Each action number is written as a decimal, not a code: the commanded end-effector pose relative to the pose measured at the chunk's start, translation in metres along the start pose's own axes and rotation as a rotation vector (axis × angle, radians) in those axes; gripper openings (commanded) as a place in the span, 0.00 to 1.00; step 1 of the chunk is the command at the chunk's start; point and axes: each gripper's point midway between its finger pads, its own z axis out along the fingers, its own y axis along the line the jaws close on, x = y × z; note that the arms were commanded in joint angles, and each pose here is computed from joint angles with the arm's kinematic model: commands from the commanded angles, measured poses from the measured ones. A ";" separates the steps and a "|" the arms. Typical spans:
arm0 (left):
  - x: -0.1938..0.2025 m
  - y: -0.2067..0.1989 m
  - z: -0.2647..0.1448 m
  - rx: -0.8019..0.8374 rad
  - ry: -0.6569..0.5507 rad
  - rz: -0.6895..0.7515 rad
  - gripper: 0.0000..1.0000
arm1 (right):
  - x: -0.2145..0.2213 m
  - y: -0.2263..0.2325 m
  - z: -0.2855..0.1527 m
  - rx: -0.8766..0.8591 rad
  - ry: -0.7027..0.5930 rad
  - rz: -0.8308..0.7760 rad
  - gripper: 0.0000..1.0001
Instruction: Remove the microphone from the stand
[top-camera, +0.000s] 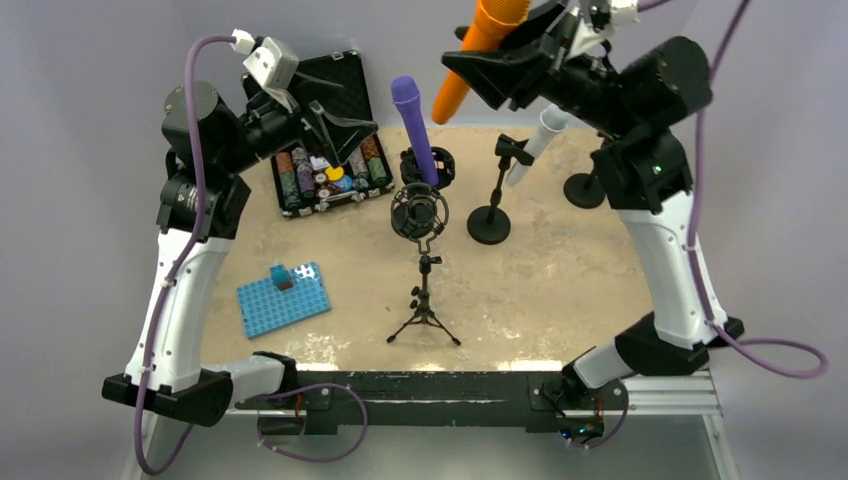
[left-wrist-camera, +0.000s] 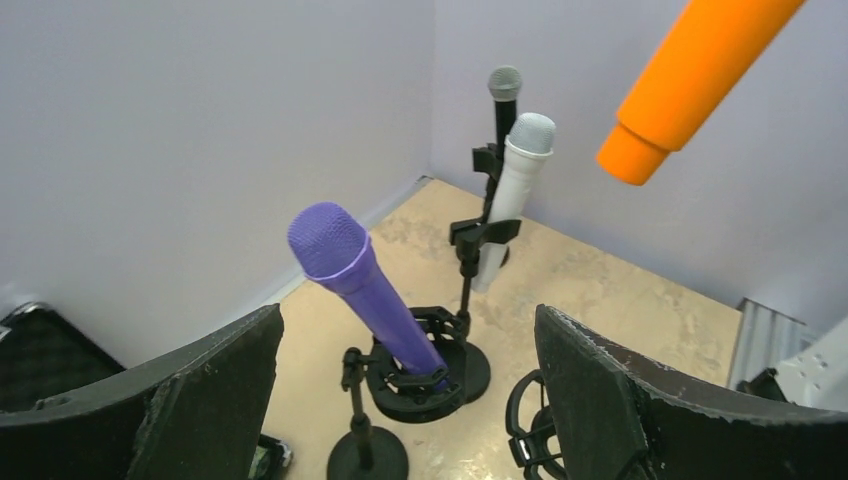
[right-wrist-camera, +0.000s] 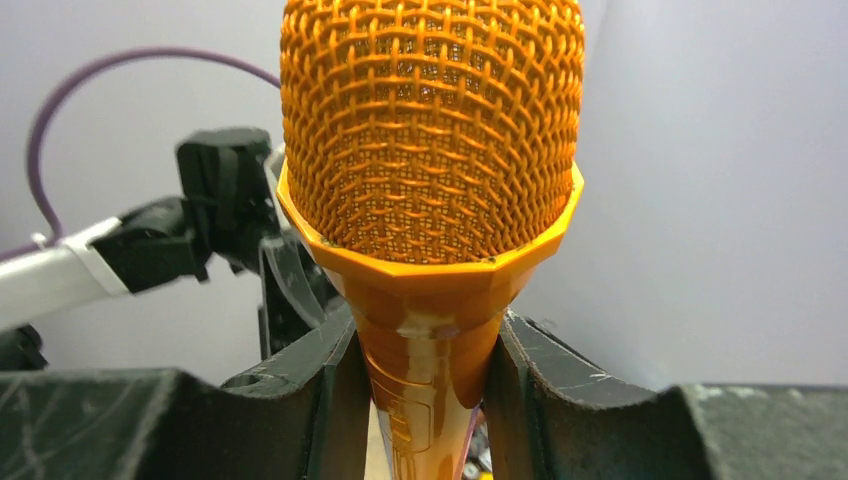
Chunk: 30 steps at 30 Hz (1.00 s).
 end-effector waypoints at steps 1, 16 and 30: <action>-0.021 0.021 -0.021 -0.200 -0.043 0.064 1.00 | -0.011 0.001 -0.039 0.053 0.043 -0.138 0.00; -0.001 0.024 -0.024 -0.226 -0.012 0.005 0.97 | 0.006 -0.058 -0.211 0.723 0.306 -0.415 0.00; 0.017 0.018 -0.035 -0.237 0.018 -0.019 0.97 | 0.191 -0.053 -0.374 0.984 0.778 -0.134 0.00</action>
